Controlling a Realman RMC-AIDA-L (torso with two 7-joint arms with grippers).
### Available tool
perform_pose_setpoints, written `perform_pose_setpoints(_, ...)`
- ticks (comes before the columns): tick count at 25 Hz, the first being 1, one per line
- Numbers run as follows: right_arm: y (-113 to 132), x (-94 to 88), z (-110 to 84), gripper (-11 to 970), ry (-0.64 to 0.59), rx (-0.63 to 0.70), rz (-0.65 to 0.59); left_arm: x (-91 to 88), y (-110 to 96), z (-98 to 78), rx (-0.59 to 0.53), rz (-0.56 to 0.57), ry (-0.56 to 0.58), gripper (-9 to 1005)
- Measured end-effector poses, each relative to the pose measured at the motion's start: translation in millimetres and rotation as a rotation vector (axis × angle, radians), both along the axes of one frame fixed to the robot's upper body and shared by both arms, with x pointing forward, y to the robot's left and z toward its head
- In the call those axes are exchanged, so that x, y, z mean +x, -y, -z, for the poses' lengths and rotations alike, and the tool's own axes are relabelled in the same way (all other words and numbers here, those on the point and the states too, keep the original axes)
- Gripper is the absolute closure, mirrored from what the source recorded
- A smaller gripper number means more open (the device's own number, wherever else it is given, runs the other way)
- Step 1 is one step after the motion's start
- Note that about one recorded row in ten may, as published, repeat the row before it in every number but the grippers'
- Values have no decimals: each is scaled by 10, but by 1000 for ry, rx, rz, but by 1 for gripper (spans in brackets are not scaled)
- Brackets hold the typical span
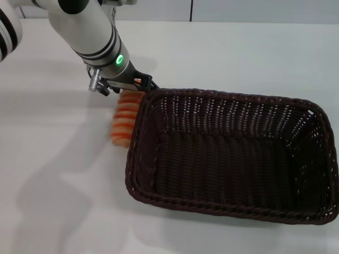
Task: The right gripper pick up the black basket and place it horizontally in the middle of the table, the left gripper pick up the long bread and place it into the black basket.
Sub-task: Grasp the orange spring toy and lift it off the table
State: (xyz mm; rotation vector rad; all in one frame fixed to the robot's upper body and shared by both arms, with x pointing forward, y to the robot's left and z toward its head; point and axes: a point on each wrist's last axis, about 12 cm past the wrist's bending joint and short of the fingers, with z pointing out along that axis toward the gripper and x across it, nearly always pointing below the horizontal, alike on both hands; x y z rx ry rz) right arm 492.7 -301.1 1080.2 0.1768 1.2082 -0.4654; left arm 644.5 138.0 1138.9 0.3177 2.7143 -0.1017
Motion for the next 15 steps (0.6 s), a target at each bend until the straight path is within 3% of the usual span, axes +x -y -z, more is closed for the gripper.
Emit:
perform_pose_setpoints(9, -19, 29, -18, 626, 6, 0, -7, -22, 22, 37, -13, 22, -20, 144)
perform_pose_setpoints(15, -30, 39, -25, 626, 9, 2, -10, -32, 19, 86, -30, 26, -40, 267)
